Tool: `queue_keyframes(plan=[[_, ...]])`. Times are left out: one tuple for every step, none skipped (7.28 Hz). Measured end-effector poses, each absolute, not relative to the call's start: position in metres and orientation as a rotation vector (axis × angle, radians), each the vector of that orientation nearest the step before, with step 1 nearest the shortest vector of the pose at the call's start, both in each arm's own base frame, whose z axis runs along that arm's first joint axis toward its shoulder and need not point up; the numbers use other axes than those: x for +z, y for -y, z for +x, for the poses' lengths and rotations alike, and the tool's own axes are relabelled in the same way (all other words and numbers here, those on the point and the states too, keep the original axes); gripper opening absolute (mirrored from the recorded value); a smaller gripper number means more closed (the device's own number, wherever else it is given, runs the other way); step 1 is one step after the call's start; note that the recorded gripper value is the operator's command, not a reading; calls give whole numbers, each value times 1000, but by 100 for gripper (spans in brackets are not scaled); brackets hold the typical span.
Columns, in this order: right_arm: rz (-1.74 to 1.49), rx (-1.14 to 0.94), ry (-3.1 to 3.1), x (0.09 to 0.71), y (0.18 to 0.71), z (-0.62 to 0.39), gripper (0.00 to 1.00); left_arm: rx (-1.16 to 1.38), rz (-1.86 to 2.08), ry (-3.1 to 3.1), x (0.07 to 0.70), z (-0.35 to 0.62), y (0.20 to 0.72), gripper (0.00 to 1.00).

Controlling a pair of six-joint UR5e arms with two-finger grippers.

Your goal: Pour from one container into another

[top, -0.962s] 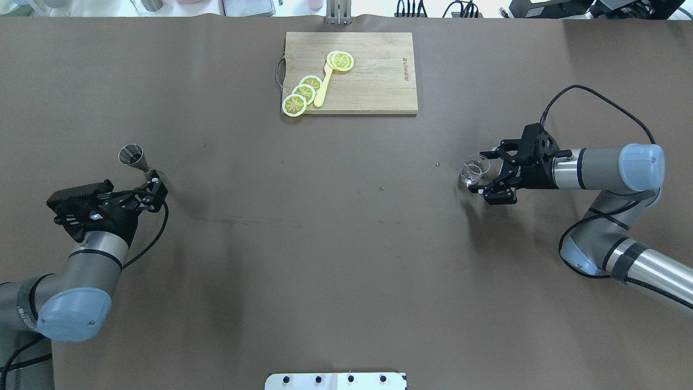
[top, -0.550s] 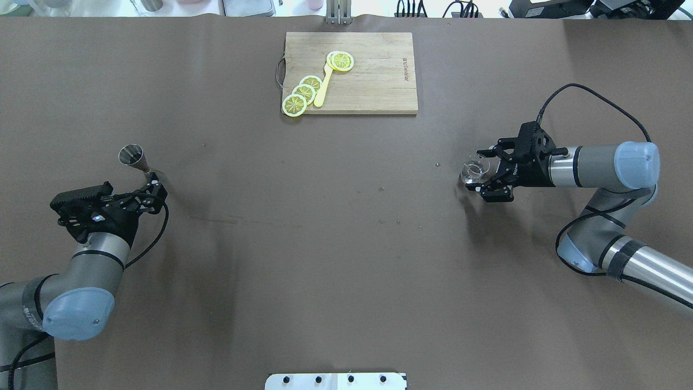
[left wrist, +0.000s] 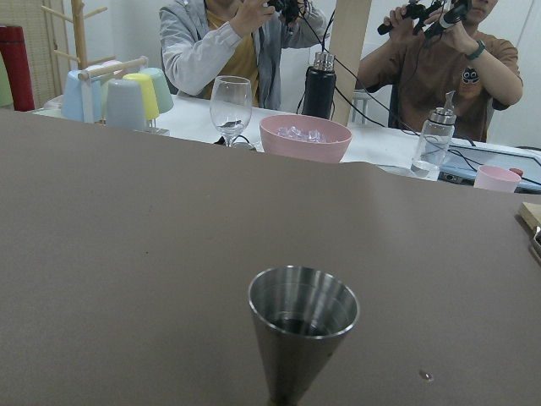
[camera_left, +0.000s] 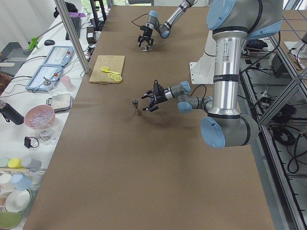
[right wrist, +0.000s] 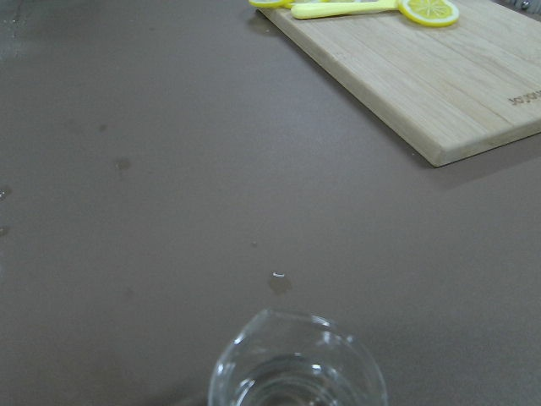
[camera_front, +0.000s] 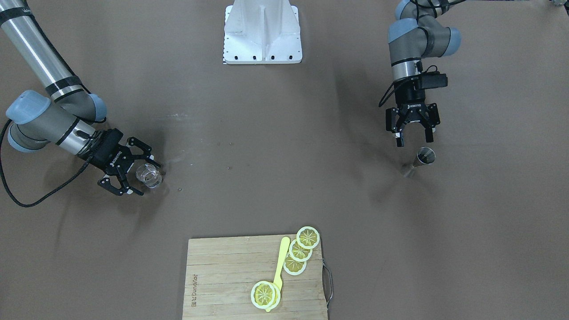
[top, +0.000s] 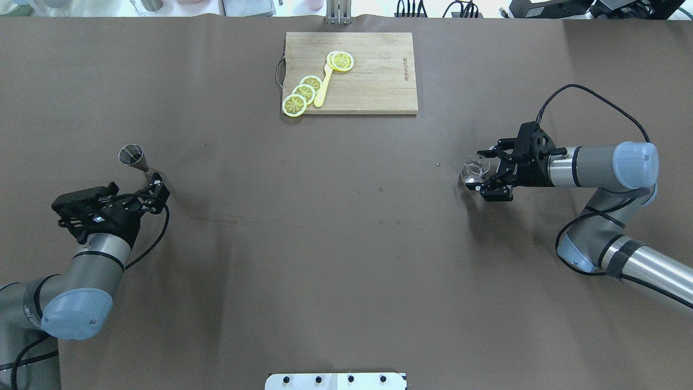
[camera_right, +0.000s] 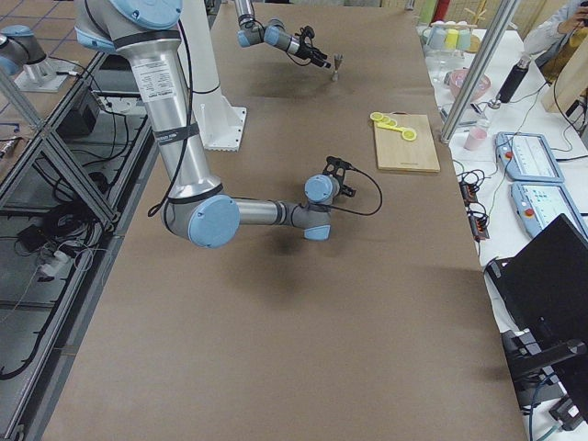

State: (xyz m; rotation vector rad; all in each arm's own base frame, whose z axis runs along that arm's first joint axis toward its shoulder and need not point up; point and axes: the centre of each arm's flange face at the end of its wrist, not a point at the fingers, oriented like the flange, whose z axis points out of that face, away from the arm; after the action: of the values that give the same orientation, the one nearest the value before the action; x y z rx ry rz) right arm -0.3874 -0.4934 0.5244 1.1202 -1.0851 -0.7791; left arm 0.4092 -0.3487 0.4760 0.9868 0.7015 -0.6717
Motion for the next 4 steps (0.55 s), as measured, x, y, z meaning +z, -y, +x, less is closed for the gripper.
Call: queue_keyframes(plan=[[1120, -778, 1085, 523, 495, -389, 86, -678, 1004, -692, 479, 414, 352, 98], [1122, -777, 1084, 522, 496, -390, 81, -681, 1012, -687, 480, 421, 355, 98], [1122, -776, 1084, 522, 497, -391, 75, -684, 1017, -685, 480, 425, 357, 98], [1123, -776, 1084, 522, 497, -391, 71, -688, 1023, -682, 480, 427, 359, 98]])
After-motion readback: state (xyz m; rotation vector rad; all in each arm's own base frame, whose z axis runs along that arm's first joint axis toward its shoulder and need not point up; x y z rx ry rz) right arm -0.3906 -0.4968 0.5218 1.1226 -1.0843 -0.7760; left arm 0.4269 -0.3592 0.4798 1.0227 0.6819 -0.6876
